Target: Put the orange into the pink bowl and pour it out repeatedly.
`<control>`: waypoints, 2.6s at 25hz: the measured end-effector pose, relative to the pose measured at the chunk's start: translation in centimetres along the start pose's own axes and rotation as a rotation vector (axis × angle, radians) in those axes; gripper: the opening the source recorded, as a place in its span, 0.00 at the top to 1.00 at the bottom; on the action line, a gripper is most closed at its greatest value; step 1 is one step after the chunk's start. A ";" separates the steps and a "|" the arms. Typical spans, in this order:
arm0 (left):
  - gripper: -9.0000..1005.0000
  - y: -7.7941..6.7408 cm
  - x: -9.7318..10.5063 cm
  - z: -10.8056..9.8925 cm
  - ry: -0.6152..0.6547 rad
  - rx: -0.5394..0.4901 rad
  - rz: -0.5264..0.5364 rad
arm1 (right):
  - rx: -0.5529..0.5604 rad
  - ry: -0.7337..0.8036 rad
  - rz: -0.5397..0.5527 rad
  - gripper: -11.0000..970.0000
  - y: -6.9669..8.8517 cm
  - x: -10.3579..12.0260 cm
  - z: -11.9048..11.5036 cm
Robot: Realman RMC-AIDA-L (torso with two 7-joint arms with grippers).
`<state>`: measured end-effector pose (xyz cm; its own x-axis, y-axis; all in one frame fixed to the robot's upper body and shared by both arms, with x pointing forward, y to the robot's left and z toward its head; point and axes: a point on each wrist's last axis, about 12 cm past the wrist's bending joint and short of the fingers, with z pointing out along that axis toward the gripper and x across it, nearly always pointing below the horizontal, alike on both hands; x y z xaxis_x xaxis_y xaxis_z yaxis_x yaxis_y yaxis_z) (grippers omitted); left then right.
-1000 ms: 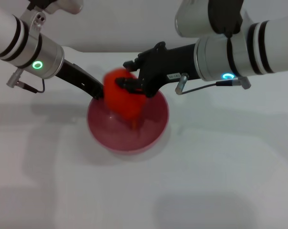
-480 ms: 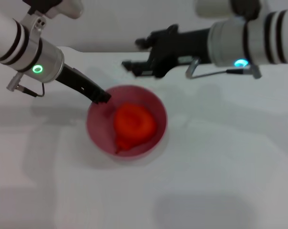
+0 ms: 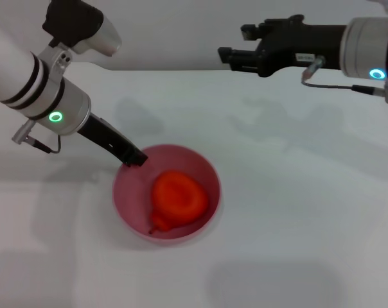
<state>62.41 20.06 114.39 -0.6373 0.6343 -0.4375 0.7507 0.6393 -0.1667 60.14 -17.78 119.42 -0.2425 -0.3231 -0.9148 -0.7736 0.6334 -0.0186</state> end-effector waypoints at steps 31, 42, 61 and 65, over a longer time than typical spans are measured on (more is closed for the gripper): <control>0.62 -0.3 -0.4 0.6 -0.031 -0.010 -0.013 | 0.052 0.010 0.100 0.37 -1.8 2.8 -1.1; 0.37 -1.0 -3.0 -4.7 -0.437 0.068 0.036 | 0.085 0.017 0.130 0.37 -2.6 3.7 -1.3; 0.22 3.5 9.4 -3.6 -1.407 -0.284 -0.125 | 0.464 -0.824 0.070 0.37 -4.8 11.4 -8.9; 0.22 4.5 14.5 -2.7 -1.455 -0.547 -0.268 | 0.719 -0.906 0.042 0.37 -5.1 14.2 -11.0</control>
<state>56.10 33.30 109.71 0.2120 -0.2572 -0.9428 0.2919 0.9374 -0.1901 54.19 -33.32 110.97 0.4737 0.1463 -0.8684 -0.1929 0.9794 0.0598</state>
